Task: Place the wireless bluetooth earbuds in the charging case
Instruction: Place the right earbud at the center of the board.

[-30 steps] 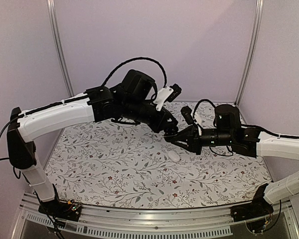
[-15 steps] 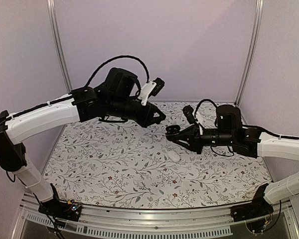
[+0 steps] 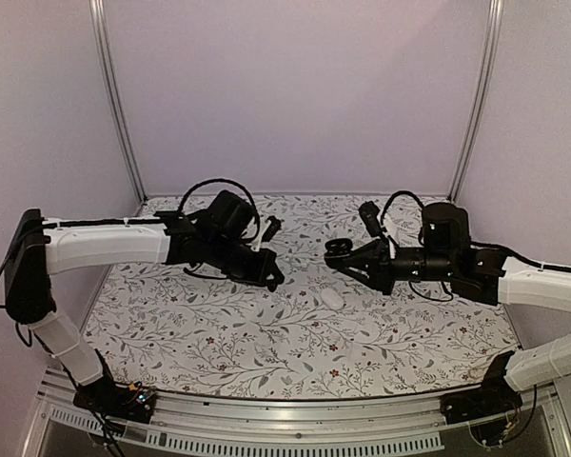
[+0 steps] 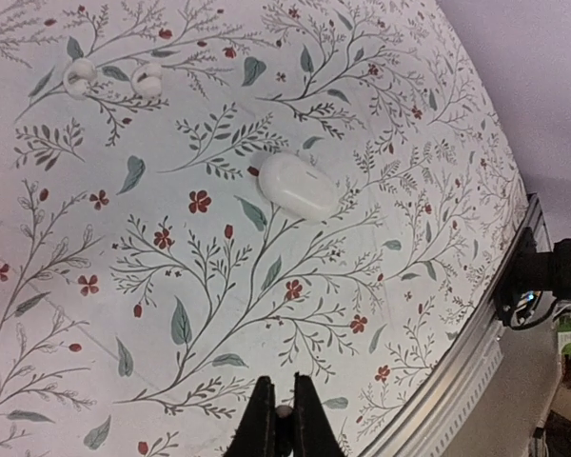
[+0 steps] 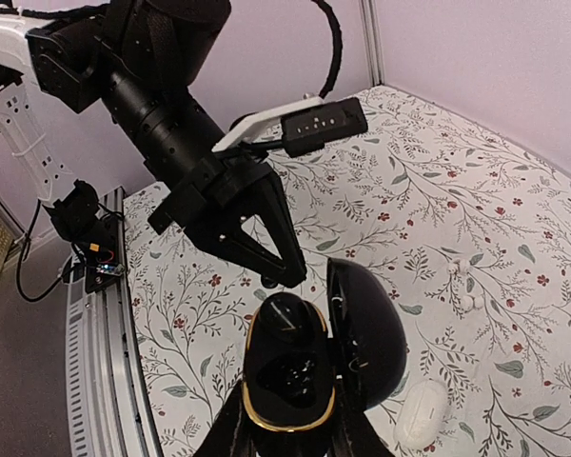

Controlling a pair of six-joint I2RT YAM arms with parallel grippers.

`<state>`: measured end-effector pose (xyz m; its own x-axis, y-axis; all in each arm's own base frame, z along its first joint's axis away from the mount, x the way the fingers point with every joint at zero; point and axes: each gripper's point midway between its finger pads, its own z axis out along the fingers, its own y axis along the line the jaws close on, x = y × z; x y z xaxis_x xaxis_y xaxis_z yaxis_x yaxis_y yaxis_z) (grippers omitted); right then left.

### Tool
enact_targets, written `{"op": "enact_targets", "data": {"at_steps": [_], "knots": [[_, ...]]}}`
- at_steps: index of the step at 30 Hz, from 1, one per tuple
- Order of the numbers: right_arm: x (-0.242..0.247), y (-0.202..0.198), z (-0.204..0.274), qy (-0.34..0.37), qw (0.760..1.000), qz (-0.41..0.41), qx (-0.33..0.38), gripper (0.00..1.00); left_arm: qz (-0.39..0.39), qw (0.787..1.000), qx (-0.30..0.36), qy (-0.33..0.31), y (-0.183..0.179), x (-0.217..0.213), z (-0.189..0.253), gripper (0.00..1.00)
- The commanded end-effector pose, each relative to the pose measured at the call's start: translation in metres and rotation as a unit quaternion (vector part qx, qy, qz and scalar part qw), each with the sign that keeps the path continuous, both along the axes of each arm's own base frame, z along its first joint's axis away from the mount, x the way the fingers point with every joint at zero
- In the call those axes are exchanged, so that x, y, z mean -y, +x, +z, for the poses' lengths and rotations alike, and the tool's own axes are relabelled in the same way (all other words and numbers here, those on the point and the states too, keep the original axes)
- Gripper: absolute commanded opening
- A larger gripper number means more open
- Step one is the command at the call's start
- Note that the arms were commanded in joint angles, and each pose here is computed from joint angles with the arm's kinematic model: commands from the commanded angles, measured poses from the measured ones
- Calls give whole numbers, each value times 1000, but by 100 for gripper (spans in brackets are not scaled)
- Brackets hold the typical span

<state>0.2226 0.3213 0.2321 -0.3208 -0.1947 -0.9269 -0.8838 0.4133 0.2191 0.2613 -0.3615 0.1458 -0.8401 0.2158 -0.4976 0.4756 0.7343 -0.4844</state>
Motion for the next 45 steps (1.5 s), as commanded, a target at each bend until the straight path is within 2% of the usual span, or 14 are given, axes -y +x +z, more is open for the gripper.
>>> {"op": "enact_targets", "data": {"at_steps": [1,7,15,22,24,27,30,35,38,41,45], "knots": [[4,0,5,7,1000,-8,6,0,-13,999,-44,28,-5,2,-45,0],[6,-1,4,7,1000,-8,5,0,-28,993,-72,86,-4,2,-94,0],[7,-1,3,6,1000,-9,5,0,-31,990,-88,106,-2,3,-121,1],[6,-2,5,6,1000,-8,7,0,-34,992,-68,100,11,6,-117,31],[7,-2,4,5,1000,-8,5,0,-47,993,-53,93,13,9,-110,36],[7,-3,4,5,1000,-9,6,0,-74,994,-11,73,13,10,-92,39],[9,-3,3,5,1000,-11,7,0,-79,993,68,49,10,3,-62,42],[10,-3,2,5,1000,-12,9,0,-103,977,187,1,-10,-7,-35,44],[11,-4,4,10,1000,-13,13,0,-102,957,264,-65,-31,-14,-21,43],[11,-4,4,12,1000,-14,14,0,-75,924,350,-136,-49,-28,-2,49],[12,-5,4,14,1000,-14,13,0,-87,897,413,-133,-59,-30,-9,49]]}}
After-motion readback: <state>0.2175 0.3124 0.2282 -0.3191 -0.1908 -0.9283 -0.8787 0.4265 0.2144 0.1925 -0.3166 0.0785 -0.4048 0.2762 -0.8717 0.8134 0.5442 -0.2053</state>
